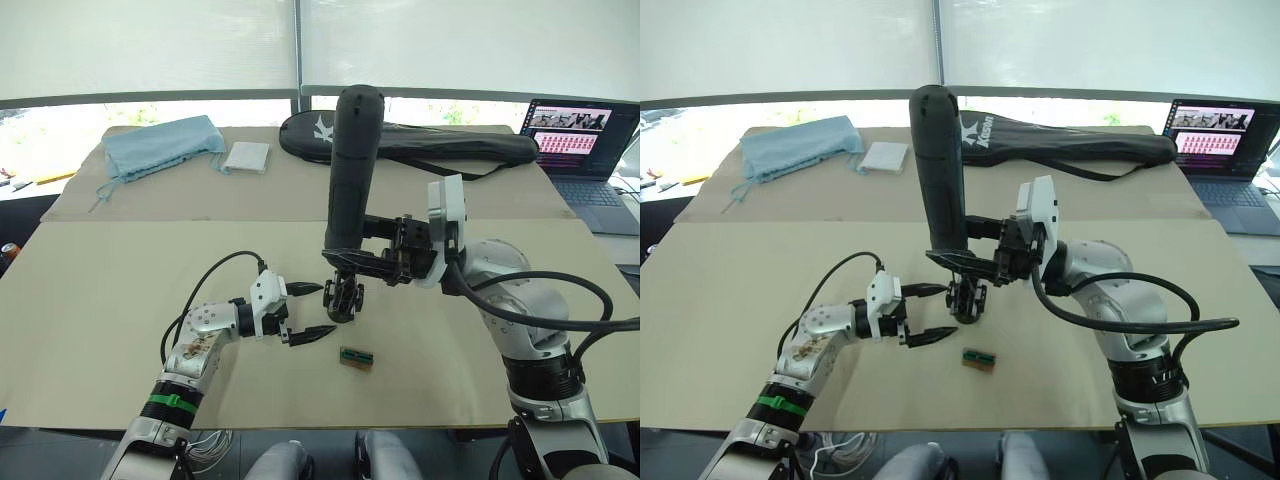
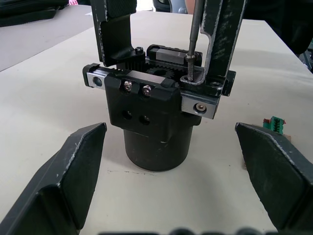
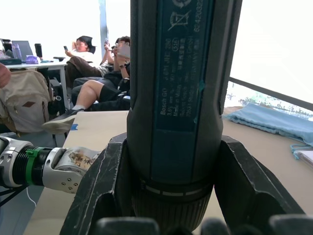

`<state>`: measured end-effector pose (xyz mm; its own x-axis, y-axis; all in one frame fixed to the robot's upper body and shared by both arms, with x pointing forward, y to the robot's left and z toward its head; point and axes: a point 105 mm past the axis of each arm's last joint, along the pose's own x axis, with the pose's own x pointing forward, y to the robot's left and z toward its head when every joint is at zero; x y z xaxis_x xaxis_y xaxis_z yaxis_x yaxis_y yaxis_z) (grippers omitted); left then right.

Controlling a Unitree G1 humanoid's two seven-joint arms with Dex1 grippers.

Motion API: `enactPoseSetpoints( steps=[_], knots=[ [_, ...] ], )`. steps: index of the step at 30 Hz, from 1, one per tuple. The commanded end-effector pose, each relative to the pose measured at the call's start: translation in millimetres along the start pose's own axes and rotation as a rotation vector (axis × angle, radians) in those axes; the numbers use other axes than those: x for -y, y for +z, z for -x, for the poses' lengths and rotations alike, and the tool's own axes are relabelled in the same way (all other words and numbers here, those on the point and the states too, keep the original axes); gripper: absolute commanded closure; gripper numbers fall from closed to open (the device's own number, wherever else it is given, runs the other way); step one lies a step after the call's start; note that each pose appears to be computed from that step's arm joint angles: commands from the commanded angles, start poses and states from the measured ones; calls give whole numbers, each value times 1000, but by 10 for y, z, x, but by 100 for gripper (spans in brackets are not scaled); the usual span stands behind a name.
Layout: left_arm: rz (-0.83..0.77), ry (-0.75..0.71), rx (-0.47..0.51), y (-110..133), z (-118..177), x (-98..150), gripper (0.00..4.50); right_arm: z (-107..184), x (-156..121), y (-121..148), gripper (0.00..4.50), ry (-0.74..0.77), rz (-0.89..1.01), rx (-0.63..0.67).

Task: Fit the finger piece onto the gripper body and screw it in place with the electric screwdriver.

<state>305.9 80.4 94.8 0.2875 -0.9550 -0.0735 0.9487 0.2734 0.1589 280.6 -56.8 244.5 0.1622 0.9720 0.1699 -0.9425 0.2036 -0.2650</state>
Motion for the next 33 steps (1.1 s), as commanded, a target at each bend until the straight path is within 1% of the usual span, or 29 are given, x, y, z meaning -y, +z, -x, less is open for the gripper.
enactPoseSetpoints(
  steps=[1, 33],
  knots=[
    [-34, -7, 27, 84, -19, -17, 0, 17, -12, 133, 258, 7, 60, 39],
    [-27, -12, 28, 70, -29, 11, 0, 48, -49, 114, 258, 17, 53, 24]
  ],
)
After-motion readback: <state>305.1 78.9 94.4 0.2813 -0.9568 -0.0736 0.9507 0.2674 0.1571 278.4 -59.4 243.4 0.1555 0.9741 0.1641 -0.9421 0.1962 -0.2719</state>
